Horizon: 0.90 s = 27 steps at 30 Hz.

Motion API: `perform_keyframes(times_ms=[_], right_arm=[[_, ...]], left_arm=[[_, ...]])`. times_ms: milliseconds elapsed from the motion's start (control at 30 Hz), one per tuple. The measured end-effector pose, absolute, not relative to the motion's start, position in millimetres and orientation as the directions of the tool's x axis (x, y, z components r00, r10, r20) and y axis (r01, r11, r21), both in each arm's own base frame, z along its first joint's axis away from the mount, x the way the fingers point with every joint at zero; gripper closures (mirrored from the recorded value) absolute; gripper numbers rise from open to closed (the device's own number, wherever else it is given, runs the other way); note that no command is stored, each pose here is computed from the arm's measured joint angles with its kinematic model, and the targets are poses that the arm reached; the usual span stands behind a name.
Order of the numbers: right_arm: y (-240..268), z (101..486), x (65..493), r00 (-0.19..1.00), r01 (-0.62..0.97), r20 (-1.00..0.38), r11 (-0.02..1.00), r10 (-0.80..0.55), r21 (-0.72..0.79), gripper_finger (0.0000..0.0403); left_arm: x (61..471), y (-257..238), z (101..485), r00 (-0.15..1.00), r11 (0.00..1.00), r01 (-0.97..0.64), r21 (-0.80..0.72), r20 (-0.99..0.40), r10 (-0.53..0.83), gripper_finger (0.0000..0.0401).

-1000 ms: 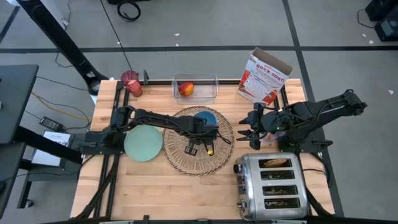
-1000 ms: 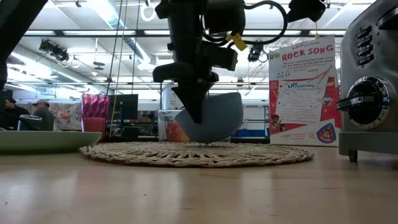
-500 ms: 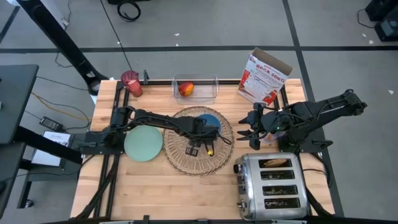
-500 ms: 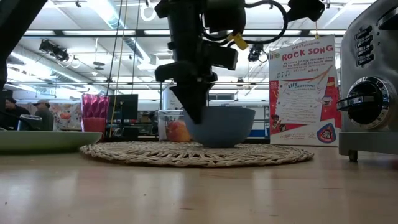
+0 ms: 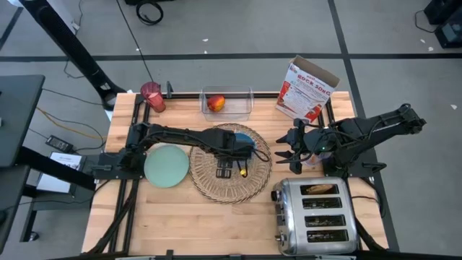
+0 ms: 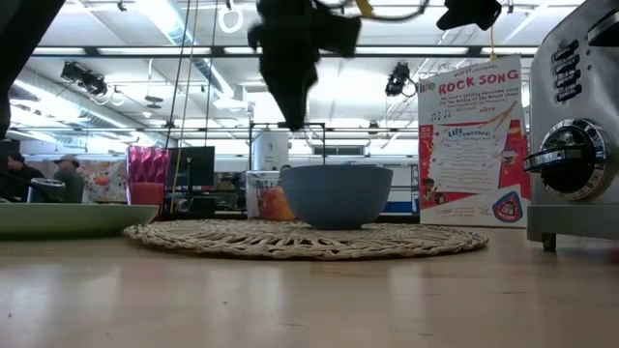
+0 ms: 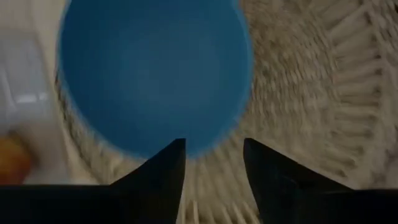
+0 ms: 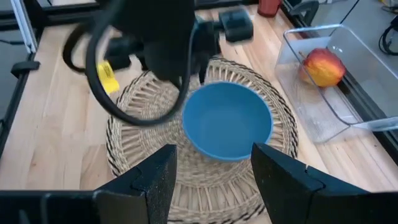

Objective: Arrange a breakfast setting
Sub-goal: Put the green plate on the table mat

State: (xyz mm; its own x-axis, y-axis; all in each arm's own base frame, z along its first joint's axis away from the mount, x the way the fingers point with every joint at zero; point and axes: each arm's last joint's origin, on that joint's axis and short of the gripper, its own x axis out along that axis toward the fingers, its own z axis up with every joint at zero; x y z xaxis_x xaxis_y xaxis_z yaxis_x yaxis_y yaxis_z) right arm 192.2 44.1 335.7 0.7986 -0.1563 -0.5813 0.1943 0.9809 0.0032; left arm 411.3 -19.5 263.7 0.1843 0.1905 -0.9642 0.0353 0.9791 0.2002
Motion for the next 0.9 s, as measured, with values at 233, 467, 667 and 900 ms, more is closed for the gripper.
perform_keyframes(times_ms=[233,467,667,900], right_arm=[[43.9,335.6,192.2,0.798,0.190,-0.582,0.982,-0.156,-0.003,0.0189],[44.3,335.5,192.2,0.798,0.163,-0.585,0.986,-0.144,-0.020,0.0189],[44.7,335.5,192.2,0.798,0.153,-0.587,0.988,-0.134,-0.019,0.0189],[45.2,335.4,192.2,0.798,0.141,-0.591,0.990,-0.116,-0.004,0.0189]], left_arm=[[373.1,-40.1,294.3,0.014,0.976,-0.205,0.071,-0.997,0.076,0.0221],[328.9,-78.7,255.4,-0.157,0.910,-0.413,0.039,-0.987,-0.029,0.0221],[285.7,-80.9,207.5,-0.222,0.829,-0.548,0.112,-0.975,-0.016,0.0221],[251.3,-68.5,180.0,-0.125,0.768,-0.639,0.050,-0.991,-0.039,0.0221]])
